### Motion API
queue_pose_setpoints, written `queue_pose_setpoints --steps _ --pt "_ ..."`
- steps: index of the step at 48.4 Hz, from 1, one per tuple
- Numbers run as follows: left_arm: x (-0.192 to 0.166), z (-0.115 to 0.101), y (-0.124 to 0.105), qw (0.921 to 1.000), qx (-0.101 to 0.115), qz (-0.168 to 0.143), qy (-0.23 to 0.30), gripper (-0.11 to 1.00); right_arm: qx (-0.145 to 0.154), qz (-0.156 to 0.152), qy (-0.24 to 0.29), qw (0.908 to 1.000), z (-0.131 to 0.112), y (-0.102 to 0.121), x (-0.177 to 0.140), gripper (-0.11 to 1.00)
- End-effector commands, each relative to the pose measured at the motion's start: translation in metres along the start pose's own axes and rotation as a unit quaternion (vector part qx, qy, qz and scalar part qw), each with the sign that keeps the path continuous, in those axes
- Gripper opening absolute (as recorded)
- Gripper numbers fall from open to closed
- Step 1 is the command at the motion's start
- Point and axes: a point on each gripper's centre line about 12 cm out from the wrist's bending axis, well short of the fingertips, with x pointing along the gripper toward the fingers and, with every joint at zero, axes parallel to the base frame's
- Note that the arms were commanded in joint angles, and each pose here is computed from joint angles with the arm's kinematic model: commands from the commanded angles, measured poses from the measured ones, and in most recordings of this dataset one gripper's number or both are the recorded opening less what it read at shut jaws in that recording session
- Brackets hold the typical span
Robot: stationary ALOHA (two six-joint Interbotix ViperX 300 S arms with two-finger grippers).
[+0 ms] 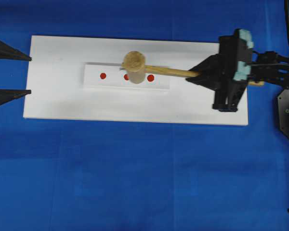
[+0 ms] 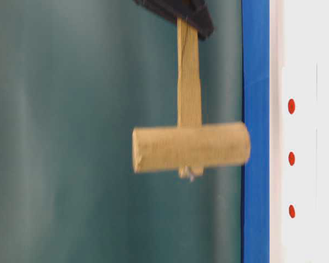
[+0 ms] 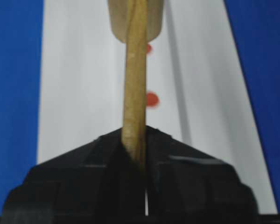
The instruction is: Hit the mark with a hammer.
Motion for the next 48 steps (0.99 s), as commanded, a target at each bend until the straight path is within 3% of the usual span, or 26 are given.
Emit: queue_pose_setpoints --steps 1,27,48 --pt "0.001 0.004 0.001 1.0 -0.002 0.002 -0.005 0.88 -0.005 0.006 -0.026 0.9996 0.027 0.007 0.01 0.03" --pt "0.001 0.001 0.001 1.0 -0.003 0.001 0.0 0.88 -0.012 0.022 -0.041 0.9989 0.085 0.027 0.082 0.03" --pt "0.018 -0.009 0.006 0.9999 -0.005 0.016 0.001 0.88 -0.012 0.025 -0.041 0.9988 0.088 0.03 0.086 0.03"
